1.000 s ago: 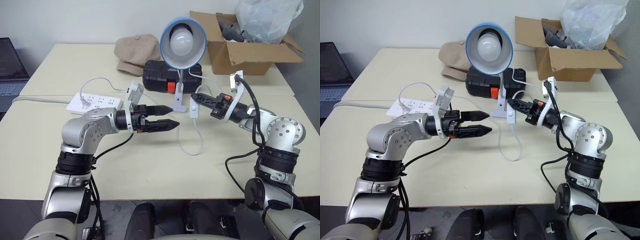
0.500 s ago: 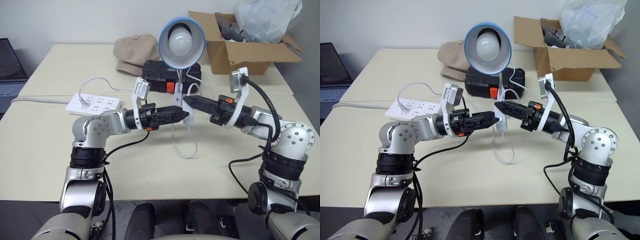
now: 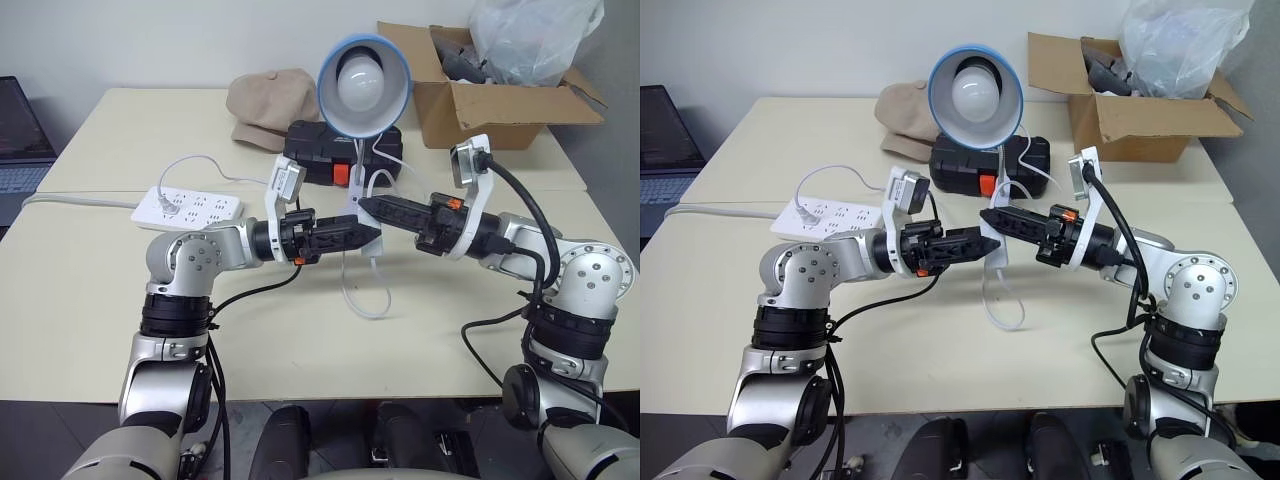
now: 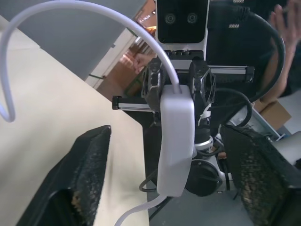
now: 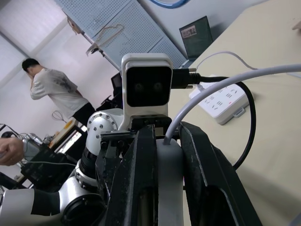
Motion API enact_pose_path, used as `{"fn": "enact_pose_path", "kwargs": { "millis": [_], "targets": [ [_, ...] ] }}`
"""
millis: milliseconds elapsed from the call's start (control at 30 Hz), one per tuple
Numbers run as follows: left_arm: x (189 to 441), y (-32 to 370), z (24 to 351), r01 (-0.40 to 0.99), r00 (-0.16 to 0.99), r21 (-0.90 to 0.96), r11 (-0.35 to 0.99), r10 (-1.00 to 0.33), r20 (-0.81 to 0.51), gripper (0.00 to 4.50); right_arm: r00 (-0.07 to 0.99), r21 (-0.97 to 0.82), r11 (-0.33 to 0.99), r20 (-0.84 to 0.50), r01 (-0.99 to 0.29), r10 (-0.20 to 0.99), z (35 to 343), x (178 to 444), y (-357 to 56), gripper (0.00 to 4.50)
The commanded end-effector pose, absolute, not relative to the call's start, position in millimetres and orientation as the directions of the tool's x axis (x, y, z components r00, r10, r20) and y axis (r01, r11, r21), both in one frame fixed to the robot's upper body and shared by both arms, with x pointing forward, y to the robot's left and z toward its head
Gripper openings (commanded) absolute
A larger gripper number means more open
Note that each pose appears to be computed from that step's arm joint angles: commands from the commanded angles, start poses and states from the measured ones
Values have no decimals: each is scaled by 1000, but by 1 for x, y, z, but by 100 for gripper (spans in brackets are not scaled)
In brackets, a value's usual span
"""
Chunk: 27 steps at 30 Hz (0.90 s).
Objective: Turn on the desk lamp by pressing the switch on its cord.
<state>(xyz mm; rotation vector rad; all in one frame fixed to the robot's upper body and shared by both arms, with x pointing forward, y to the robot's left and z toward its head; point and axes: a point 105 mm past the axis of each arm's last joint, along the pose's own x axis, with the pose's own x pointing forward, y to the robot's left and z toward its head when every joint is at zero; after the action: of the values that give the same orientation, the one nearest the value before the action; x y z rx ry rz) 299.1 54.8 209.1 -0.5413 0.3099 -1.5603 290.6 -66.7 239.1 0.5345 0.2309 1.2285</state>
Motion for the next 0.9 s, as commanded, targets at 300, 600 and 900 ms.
{"fn": "enact_pose_path", "kwargs": {
  "millis": [300, 600, 900],
  "targets": [
    [287, 54, 205, 880, -77, -457, -127, -989, 128, 127, 315, 472, 202, 174, -858, 933, 257, 285, -65, 36],
    [292, 57, 208, 887, -59, -446, -121, -987, 151, 43, 308, 473, 195, 175, -859, 935, 259, 285, -64, 36],
    [285, 62, 212, 851, -91, -497, -168, -980, 176, 120, 310, 474, 197, 171, -858, 935, 258, 285, -64, 36]
  ]
}}
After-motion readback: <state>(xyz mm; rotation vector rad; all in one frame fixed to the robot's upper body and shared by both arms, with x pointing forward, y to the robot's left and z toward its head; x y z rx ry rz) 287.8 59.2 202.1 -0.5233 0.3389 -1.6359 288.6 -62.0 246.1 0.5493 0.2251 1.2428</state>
